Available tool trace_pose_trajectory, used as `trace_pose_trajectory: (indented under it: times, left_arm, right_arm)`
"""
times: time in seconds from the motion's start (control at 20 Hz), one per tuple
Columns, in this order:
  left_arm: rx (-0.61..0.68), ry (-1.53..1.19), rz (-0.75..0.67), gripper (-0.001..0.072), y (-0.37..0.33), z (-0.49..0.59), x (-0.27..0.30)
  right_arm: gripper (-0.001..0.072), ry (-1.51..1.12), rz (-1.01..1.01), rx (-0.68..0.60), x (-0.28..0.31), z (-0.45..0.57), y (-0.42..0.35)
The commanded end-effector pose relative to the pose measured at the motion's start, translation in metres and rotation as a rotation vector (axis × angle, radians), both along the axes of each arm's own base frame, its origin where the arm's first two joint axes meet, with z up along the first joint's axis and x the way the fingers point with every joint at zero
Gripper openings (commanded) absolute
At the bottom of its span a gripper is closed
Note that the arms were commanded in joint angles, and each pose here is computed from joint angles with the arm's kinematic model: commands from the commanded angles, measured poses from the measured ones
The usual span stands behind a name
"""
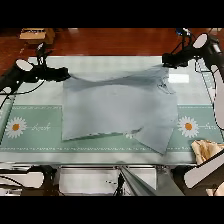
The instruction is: Fold the shirts.
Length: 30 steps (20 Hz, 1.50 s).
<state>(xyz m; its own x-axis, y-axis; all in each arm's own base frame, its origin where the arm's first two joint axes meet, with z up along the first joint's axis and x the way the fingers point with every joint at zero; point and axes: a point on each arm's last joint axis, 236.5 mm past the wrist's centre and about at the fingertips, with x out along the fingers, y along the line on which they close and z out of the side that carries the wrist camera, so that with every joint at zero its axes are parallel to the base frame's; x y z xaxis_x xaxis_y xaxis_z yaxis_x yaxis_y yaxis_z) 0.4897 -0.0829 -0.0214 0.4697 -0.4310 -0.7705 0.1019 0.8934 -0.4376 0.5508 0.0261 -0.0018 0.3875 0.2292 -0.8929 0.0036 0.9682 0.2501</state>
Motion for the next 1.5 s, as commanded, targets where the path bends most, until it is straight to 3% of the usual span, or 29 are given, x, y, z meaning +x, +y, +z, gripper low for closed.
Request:
trace_pose_trajectory:
  times: [0.0,0.25,0.55,0.6,0.7,0.75,0.8,1.1,1.25,1.35,1.45]
  left_arm:
    - [0.042,0.299,-0.08,0.002,0.005,-0.022,-0.065]
    - [0.131,0.39,-0.076,0.002,0.025,-0.034,-0.084]
    - [0.121,0.404,-0.045,0.0023,0.025,-0.034,-0.084]
    - [0.12,0.406,-0.046,0.0037,0.024,-0.033,-0.085]
    - [0.117,0.437,-0.069,0.0347,0.025,-0.028,-0.093]
    - [0.115,0.467,-0.106,0.0405,0.027,-0.02,-0.103]
    - [0.117,0.493,-0.155,0.0405,0.032,-0.011,-0.115]
    - [0.052,0.574,-0.094,0.0405,0.075,0.007,-0.213]
    - [-0.113,0.636,-0.035,0.0414,0.061,-0.013,-0.274]
    - [-0.251,0.659,0.0,0.0555,0.041,-0.022,-0.295]
    - [-0.299,0.711,0.011,0.0555,0.028,-0.035,-0.311]
  right_arm:
    - [0.003,0.199,0.058,-0.018,-0.053,-0.002,0.0]
    - [0.003,0.32,0.037,-0.128,-0.077,-0.016,-0.026]
    - [0.0032,0.391,0.013,-0.085,-0.081,-0.041,-0.018]
    - [0.0091,0.385,0.015,-0.09,-0.079,-0.042,-0.019]
    - [0.0286,0.367,0.085,-0.125,-0.083,-0.032,-0.027]
    - [0.0352,0.387,0.135,-0.187,-0.095,-0.021,-0.043]
    - [0.038,0.427,0.183,-0.264,-0.112,-0.008,-0.062]
    - [0.0401,0.389,-0.024,-0.056,-0.182,0.059,-0.111]
    - [0.0394,0.328,-0.093,0.075,-0.211,0.049,-0.117]
    - [0.0394,0.306,-0.114,0.156,-0.224,0.038,-0.108]
    - [0.0394,0.28,-0.108,0.209,-0.229,0.028,-0.096]
